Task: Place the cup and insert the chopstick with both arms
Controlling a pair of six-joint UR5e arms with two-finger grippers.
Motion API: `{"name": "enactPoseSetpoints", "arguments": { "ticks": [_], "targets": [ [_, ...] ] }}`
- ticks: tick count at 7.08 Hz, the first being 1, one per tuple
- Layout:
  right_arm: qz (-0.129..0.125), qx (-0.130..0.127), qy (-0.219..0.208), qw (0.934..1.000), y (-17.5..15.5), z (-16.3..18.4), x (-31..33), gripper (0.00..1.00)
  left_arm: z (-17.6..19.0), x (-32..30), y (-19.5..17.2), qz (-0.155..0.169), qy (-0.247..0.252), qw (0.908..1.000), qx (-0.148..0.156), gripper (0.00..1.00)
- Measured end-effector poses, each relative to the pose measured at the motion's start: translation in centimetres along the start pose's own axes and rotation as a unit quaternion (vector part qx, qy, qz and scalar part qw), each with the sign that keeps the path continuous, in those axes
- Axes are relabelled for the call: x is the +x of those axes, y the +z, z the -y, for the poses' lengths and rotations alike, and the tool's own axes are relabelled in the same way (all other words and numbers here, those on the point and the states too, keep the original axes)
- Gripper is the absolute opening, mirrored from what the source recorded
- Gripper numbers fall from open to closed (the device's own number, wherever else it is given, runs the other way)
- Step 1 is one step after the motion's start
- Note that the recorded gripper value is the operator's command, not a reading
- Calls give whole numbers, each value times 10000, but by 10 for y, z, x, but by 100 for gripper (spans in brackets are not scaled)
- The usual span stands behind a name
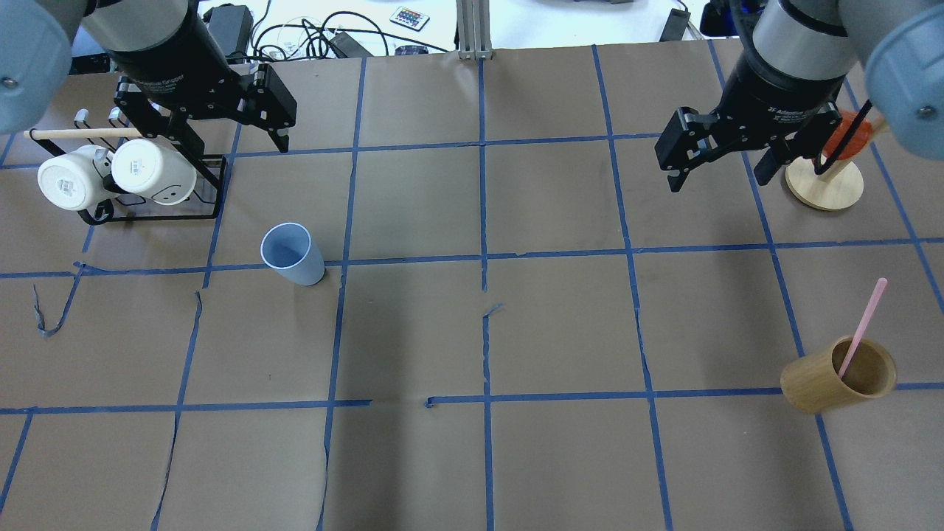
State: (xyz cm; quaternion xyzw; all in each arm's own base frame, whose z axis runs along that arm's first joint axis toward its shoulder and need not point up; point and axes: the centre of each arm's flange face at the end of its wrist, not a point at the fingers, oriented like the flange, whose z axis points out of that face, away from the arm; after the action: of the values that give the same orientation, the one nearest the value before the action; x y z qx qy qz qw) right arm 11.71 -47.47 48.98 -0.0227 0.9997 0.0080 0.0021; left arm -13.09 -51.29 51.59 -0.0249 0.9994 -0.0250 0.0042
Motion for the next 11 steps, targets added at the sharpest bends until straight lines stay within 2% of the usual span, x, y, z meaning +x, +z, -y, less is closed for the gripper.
{"name": "enactPoseSetpoints", "arguments": {
  "ticks": [7,9,11],
  "targets": [
    [-34,-19,34,10000,1,1,4,100,0,-2,-1,6,-4,10000,6,100],
    [-62,28,44,10000,0,3,5,100,3,-27,1,65,53,10000,-21,100],
    [-125,15,18,9999,1,4,9,100,2,-66,23,103,282,9993,-224,100]
  ]
}}
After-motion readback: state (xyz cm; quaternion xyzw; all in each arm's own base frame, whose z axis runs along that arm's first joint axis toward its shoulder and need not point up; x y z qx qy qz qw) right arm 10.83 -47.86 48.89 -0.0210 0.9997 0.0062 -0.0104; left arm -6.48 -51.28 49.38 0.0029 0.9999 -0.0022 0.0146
